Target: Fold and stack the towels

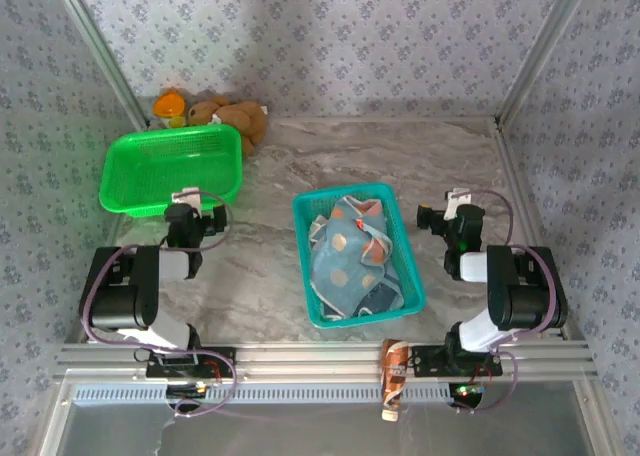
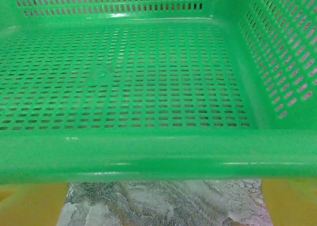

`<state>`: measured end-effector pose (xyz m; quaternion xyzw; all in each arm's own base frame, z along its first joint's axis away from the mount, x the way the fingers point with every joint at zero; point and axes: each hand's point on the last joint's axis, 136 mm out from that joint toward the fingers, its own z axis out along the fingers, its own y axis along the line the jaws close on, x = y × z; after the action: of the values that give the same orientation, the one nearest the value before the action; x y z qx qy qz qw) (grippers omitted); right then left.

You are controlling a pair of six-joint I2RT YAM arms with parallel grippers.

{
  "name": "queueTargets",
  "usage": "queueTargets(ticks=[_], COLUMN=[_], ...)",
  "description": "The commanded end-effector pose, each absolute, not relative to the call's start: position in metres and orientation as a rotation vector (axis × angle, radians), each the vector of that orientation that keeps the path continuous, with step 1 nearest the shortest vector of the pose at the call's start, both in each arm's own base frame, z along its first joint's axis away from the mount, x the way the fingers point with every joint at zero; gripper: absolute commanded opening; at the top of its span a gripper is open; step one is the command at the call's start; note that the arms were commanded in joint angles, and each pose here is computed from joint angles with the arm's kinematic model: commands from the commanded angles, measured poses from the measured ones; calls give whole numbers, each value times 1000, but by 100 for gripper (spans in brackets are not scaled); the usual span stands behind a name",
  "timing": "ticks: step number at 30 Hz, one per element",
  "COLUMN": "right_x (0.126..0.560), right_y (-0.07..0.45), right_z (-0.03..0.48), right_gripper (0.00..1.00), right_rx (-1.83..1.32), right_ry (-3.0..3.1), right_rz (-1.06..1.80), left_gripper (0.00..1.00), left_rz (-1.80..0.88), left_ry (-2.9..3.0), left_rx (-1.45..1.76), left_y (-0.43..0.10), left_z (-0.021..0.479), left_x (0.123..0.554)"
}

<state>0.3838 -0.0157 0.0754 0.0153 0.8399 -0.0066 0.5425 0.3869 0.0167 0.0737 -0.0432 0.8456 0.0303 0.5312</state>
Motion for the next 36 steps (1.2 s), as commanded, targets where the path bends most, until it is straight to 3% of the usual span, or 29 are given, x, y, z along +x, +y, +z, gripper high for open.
queueTargets(ticks=[1,36], right_x=[392,388], right_y=[-17,-27], right_z=[86,97], right_gripper=[100,100], right_rx=[19,81], right_ry=[1955,1933], right_rz=[-20,-70], left_gripper=[100,100], left_rz=[69,72], left_ry=[1960,2018], left_rx=[-90,-110], left_y=[17,22], left_z=[90,101], left_x=[398,404])
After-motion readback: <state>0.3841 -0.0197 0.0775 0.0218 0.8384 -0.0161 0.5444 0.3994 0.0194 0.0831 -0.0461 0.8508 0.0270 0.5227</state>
